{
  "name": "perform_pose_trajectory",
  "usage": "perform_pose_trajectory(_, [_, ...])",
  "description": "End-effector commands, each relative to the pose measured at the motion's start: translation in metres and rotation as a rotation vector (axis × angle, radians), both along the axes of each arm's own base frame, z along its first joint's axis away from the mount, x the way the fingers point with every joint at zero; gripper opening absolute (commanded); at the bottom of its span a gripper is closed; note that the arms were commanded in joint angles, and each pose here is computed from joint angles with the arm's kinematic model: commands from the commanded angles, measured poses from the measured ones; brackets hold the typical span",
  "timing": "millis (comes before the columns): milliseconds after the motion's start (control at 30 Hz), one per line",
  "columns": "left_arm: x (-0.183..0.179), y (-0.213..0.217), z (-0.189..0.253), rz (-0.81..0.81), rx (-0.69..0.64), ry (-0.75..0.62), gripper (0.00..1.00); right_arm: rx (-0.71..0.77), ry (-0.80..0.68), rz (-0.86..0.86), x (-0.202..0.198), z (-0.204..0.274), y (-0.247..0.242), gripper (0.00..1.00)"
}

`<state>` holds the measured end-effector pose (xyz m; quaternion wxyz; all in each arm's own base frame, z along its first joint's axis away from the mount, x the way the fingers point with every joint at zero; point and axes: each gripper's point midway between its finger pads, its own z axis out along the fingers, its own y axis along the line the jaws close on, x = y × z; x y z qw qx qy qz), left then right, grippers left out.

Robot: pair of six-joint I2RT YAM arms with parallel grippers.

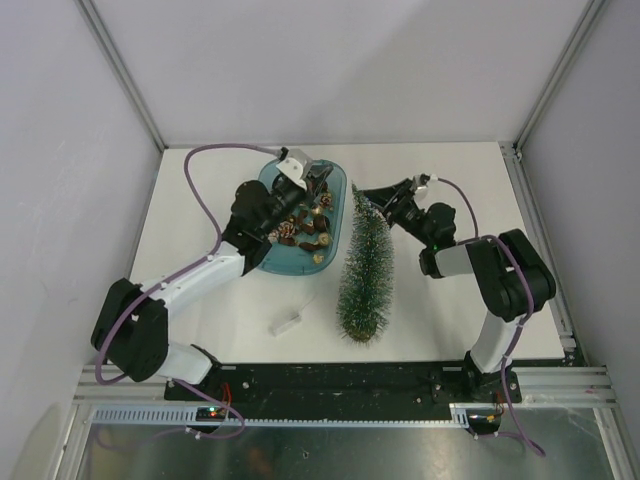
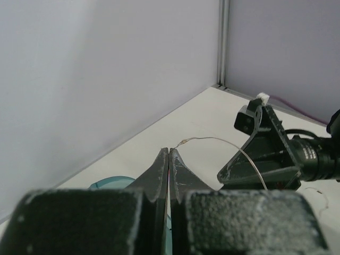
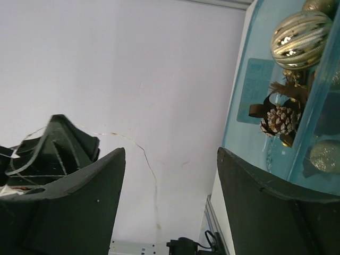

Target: Decorate the small christmas tree

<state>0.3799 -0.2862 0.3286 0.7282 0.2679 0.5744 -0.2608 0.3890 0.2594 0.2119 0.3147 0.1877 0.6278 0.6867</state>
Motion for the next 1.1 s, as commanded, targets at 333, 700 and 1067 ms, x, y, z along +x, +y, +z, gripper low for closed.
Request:
perform_pose_trajectory(333, [-0.004,0.011,0.016,0.037,-0.029,-0.141,0.0,-0.038,-0.23,-0.028,-0.012,0.051,-0.021,0.76])
perform_pose_trajectory(700, [0.0,0.017,0.027,0.077,-0.044,-0.178,0.0,-0.385,-0.102,-0.266,-0.038,0.028,-0.112,0.84])
perform_pose_trajectory(1067, [-0.005,0.008,0.028,0.018,-0.026,-0.197,0.0,-0.069,0.056,-0.131,-0.09,-0.006,-0.09,0.85])
